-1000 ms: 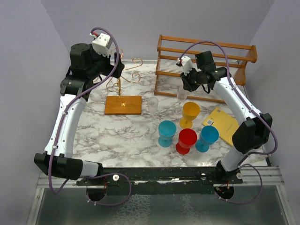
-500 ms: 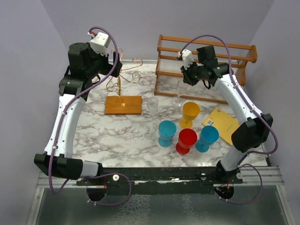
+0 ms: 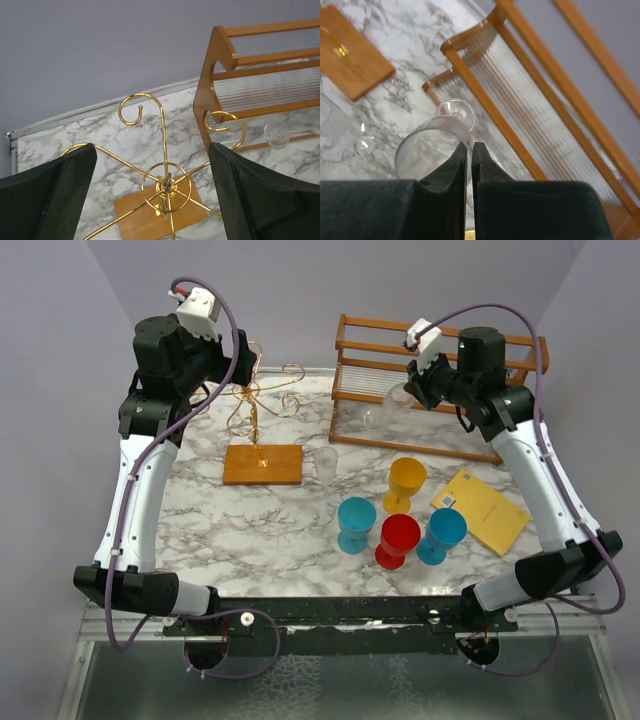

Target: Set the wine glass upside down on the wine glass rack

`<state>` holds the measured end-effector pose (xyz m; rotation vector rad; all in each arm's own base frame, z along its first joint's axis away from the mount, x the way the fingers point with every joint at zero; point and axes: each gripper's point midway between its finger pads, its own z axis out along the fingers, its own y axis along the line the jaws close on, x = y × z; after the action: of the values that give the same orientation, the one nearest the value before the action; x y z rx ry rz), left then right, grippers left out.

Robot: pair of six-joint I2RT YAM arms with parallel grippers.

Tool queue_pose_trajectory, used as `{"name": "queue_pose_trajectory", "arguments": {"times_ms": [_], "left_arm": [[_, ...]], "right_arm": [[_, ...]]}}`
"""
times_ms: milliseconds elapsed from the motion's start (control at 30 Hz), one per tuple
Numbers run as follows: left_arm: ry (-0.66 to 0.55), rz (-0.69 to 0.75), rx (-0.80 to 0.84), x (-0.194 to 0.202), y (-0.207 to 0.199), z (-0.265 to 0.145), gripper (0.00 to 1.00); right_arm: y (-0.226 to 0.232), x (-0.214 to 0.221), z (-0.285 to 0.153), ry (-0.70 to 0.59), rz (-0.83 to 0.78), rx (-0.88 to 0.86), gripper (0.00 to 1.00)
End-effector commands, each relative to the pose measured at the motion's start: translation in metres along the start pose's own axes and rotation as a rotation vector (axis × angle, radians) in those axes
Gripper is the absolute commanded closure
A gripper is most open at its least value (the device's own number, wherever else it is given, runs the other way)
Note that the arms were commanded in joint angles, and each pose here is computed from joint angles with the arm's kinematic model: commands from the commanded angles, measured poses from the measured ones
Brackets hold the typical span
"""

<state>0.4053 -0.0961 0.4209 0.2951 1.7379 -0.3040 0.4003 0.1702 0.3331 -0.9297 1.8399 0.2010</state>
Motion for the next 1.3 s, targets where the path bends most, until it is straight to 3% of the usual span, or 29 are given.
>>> {"name": "queue_pose_trajectory", "arguments": {"times_ms": [0, 300, 667, 867, 1267], "left_arm": [[-0.108, -0.047, 0.014, -0.040, -0.005, -0.003, 0.02], [-0.199, -0.080, 0.114, -0.071, -0.025, -0.013, 0.03], [-0.264, -0.222, 0.365, -0.099, -0.074, -0.024, 0.03], [-0.253, -0.288, 0.518, -0.091, -0.100, -0.033, 0.03], [-0.173, -0.357, 0.613, -0.069, -0.129, -0.016, 0.09]], "right_arm": [[-0.013, -0.061, -0.048, -0.218, -0.017, 0.102, 0.99], [-0.020, -0.116, -0.118, -0.414, -0.017, 0.194, 0.99], [-0.020, -0.169, -0.158, -0.589, 0.013, 0.188, 0.99], [-0.010, -0.184, -0.164, -0.644, 0.054, 0.117, 0.99], [0.011, -0.196, -0.154, -0.678, 0.093, -0.042, 0.99]]}}
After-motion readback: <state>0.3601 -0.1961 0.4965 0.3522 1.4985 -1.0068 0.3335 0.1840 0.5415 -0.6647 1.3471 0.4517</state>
